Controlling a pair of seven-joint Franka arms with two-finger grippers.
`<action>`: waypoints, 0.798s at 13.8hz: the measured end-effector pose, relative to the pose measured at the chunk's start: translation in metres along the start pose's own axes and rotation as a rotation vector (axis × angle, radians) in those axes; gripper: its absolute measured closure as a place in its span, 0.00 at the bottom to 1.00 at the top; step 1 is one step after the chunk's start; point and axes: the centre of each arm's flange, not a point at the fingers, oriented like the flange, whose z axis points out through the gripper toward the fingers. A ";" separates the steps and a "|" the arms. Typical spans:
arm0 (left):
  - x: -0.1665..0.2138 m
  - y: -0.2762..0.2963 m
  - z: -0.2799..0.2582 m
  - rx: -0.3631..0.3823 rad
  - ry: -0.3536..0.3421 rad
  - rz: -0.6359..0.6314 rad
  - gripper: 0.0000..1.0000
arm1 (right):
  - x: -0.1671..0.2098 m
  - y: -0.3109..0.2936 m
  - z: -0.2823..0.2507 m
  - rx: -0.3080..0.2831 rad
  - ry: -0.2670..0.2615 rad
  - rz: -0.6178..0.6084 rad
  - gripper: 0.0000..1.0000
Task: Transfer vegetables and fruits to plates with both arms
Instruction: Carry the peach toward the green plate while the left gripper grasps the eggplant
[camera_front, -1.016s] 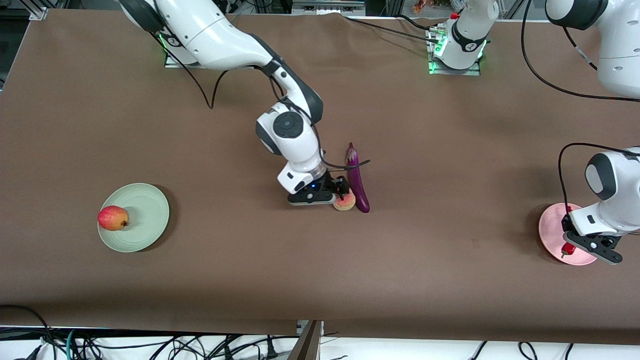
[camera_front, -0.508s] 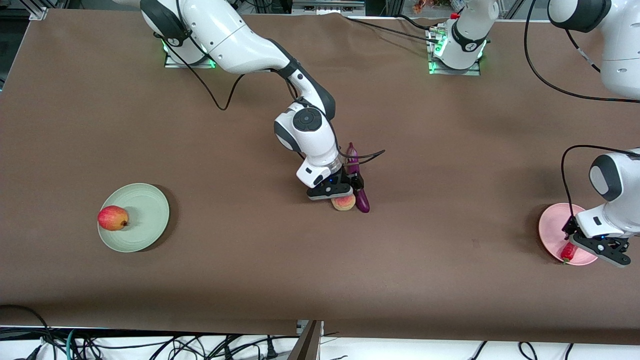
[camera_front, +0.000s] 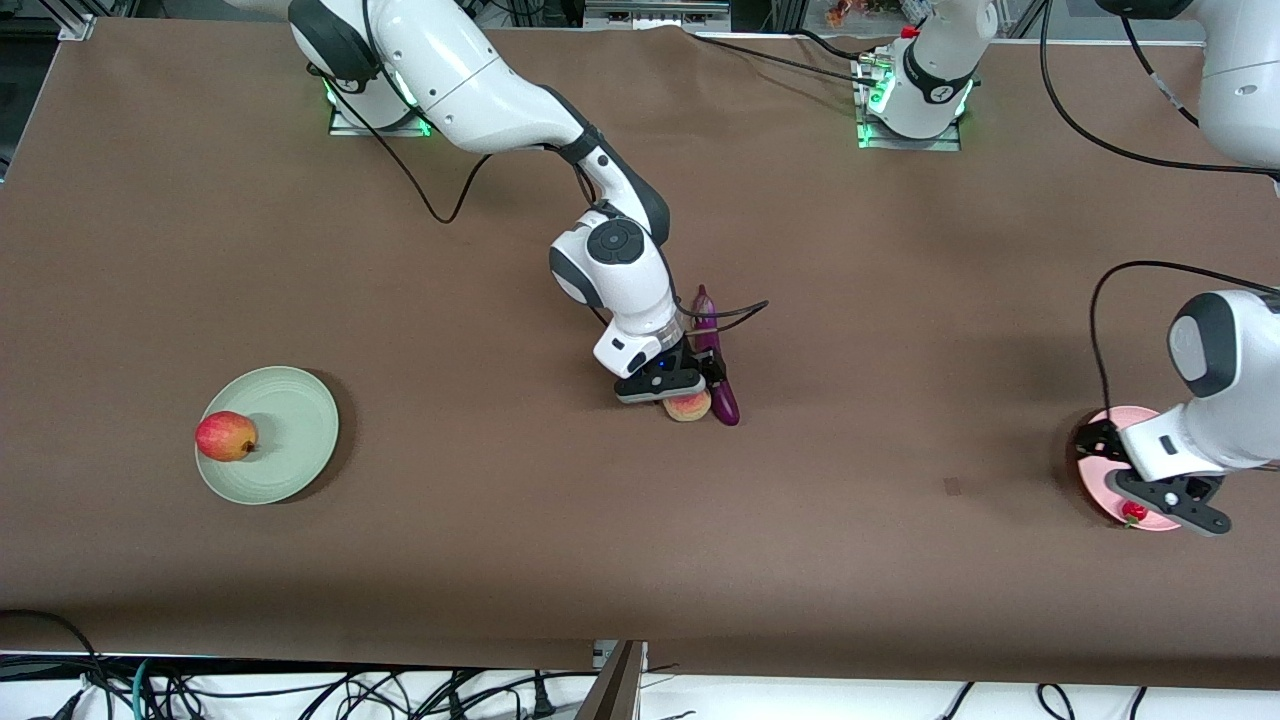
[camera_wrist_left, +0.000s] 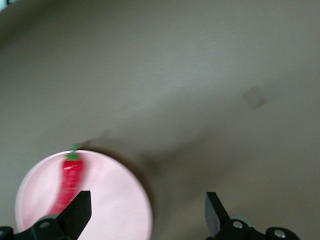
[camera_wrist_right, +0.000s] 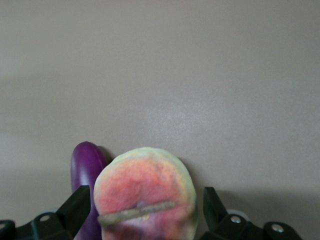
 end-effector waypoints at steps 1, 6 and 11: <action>0.008 0.017 -0.001 -0.024 -0.005 -0.042 0.00 | 0.000 0.002 0.002 0.001 0.005 0.000 0.00; 0.059 0.127 -0.011 -0.108 0.002 -0.294 0.00 | 0.006 0.004 0.001 0.007 0.035 -0.011 0.14; 0.095 0.236 -0.009 -0.117 -0.027 -0.441 0.00 | 0.030 0.015 -0.009 -0.002 0.080 -0.005 0.23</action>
